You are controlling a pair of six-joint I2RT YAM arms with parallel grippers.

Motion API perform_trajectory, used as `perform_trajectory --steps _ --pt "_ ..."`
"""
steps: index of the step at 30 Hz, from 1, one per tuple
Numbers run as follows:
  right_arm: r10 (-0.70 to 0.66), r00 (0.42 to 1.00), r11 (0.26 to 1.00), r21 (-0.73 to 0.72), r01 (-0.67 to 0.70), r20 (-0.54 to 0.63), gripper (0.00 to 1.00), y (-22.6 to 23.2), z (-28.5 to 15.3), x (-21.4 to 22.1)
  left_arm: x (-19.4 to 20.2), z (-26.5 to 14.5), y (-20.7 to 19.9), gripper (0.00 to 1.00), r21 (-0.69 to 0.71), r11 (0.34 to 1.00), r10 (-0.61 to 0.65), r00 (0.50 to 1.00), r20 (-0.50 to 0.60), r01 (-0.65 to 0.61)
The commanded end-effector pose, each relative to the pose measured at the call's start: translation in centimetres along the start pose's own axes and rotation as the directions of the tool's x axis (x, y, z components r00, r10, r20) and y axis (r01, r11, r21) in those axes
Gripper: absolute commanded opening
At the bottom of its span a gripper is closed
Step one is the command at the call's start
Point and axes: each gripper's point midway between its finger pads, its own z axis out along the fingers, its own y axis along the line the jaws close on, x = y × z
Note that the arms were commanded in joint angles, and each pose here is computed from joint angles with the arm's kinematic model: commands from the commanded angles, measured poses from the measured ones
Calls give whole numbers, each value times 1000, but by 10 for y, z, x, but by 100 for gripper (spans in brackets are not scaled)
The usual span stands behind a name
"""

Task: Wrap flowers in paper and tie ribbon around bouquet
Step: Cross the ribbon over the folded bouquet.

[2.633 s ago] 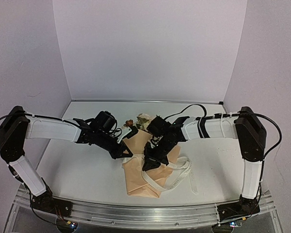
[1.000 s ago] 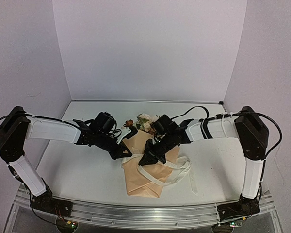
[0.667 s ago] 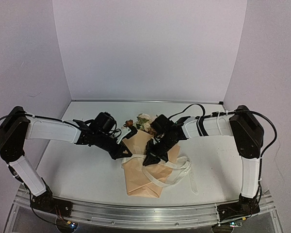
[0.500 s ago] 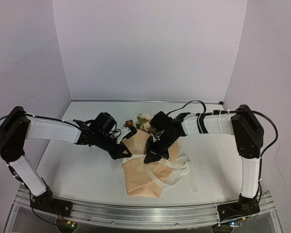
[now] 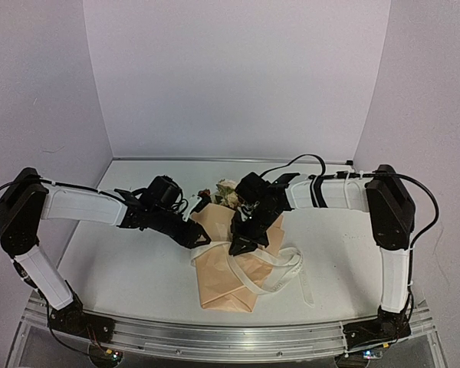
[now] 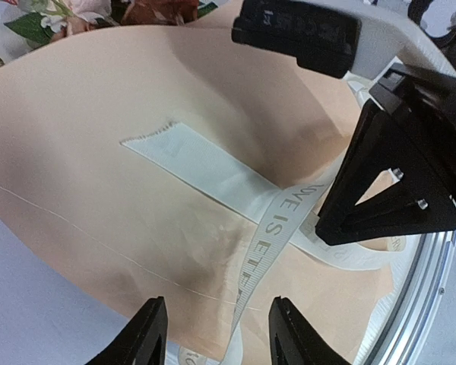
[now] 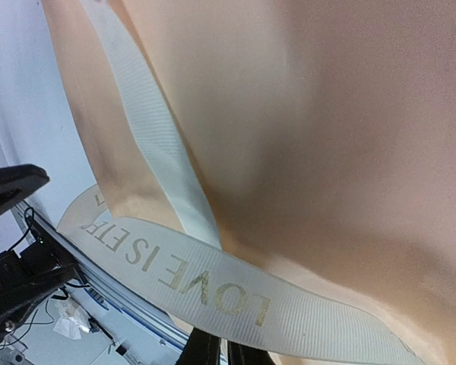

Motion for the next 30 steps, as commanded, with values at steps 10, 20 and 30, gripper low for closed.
perform_trajectory --steps 10,20,30 --pt "-112 988 994 6 112 105 43 12 -41 -1 -67 -29 14 57 -68 974 -196 958 209 214" --pt "-165 964 981 135 139 208 61 -32 -80 17 -67 -9 37 59 -303 826 -412 876 250 475" --pt "-126 948 975 211 64 293 73 -96 -113 36 -57 17 23 61 -427 721 -471 838 276 546"
